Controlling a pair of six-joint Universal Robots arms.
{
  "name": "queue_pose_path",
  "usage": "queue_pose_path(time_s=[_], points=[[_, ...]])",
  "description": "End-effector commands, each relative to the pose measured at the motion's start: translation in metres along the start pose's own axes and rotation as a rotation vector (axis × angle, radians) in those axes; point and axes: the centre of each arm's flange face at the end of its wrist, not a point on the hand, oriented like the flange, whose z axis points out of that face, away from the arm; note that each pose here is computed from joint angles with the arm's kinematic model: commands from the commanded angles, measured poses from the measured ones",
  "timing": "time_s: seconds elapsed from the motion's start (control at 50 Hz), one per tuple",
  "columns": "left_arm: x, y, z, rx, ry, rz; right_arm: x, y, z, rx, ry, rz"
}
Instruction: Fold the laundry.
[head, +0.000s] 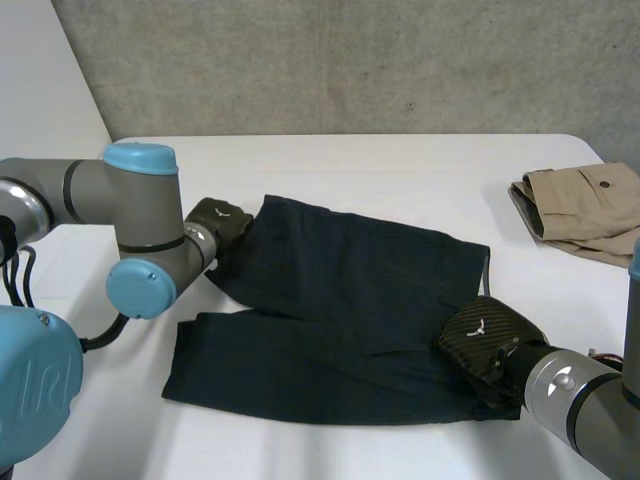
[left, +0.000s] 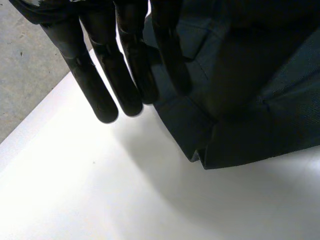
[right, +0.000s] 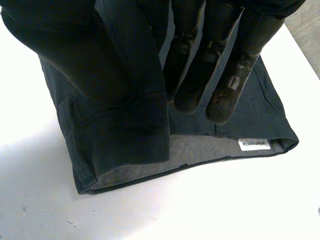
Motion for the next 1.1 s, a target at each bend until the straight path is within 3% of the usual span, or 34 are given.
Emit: queue_pose_path(time_s=[0.02, 0.36, 1.1], points=[[0.003, -0.006, -0.002, 0.049, 0.022, -0.006, 0.000, 0.000, 0.000, -0.001, 0.001, 0.001], [0.014, 0.002, 0.006, 0.071, 0.102, -0.004, -0.001, 0.001, 0.002, 0.002, 0.004, -0.002], [0.019, 0.010, 0.026, 0.092, 0.093, 0.008, -0.003, 0.006, 0.009, -0.014, -0.008, 0.002]])
